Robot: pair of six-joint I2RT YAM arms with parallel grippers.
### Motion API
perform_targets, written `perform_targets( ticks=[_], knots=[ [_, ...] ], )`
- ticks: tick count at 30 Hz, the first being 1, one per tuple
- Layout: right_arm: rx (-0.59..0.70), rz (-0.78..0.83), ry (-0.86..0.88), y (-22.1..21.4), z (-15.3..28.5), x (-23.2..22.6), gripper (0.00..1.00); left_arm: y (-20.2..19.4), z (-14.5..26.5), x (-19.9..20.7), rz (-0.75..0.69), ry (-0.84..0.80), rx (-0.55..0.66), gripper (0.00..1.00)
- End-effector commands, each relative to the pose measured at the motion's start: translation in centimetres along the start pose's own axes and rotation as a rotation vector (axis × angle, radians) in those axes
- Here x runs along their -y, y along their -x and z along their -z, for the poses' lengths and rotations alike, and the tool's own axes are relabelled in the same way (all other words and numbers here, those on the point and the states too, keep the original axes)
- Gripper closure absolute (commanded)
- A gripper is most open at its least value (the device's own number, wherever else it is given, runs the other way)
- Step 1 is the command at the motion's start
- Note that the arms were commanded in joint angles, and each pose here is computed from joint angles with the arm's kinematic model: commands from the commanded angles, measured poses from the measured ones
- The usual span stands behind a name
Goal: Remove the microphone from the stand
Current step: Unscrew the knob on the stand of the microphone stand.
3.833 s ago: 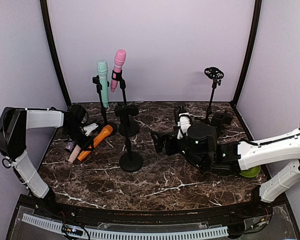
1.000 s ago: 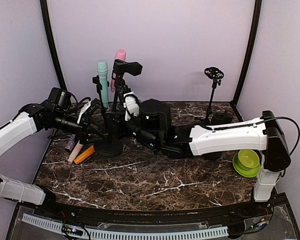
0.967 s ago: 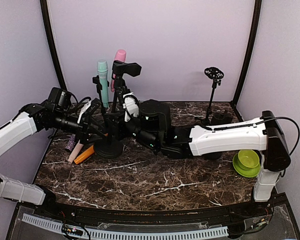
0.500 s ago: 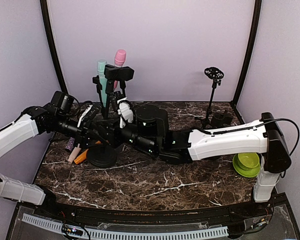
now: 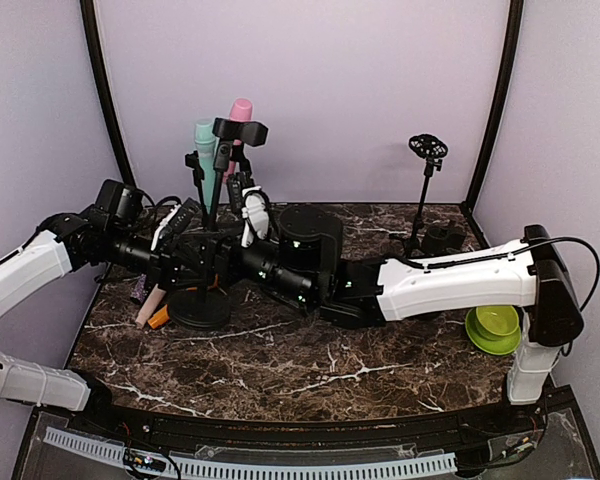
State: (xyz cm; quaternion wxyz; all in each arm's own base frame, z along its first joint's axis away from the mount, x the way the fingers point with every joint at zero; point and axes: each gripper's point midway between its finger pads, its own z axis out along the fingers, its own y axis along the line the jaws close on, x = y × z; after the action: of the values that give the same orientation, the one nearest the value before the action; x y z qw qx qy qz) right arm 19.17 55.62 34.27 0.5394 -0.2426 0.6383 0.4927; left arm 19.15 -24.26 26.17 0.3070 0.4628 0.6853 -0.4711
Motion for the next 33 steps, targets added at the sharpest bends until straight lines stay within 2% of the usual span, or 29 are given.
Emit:
perform_targets(
  ticks=[1, 5, 11, 17, 23, 25, 28, 33],
  knots=[
    [0.060, -0.088, -0.054, 2.8, 0.8, 0.1, 0.32, 4.0, 1.3, 0.2, -0.043, 0.061, 0.113, 1.00],
    [0.015, -0.113, -0.129, 1.9, 0.8, 1.4, 0.37, 4.9, 1.6, -0.9, -0.051, 0.140, 0.130, 1.00],
    [0.024, -0.114, -0.162, 2.2, 0.7, 1.8, 0.48, 4.1, 1.4, -1.0, -0.071, 0.136, 0.114, 1.00],
    [0.031, -0.103, -0.180, 3.3, -0.7, 1.6, 0.53, 3.4, 1.3, -1.5, -0.108, 0.166, 0.095, 1.00],
    [0.002, -0.111, -0.205, 2.9, -1.7, 2.4, 0.69, 3.7, 1.5, -1.4, -0.125, 0.173, 0.102, 1.00],
    [-0.007, -0.115, -0.221, 2.6, -1.7, 2.8, 0.68, 3.6, 1.5, -1.4, -0.136, 0.177, 0.099, 1.00],
    [-0.020, -0.121, -0.246, 2.2, -1.5, 3.3, 0.61, 3.8, 1.6, -1.4, -0.143, 0.183, 0.101, 1.00],
    [-0.036, -0.150, -0.216, 1.7, -1.8, 2.9, 0.64, 4.1, 1.7, -1.4, -0.156, 0.188, 0.110, 1.00]
  ],
)
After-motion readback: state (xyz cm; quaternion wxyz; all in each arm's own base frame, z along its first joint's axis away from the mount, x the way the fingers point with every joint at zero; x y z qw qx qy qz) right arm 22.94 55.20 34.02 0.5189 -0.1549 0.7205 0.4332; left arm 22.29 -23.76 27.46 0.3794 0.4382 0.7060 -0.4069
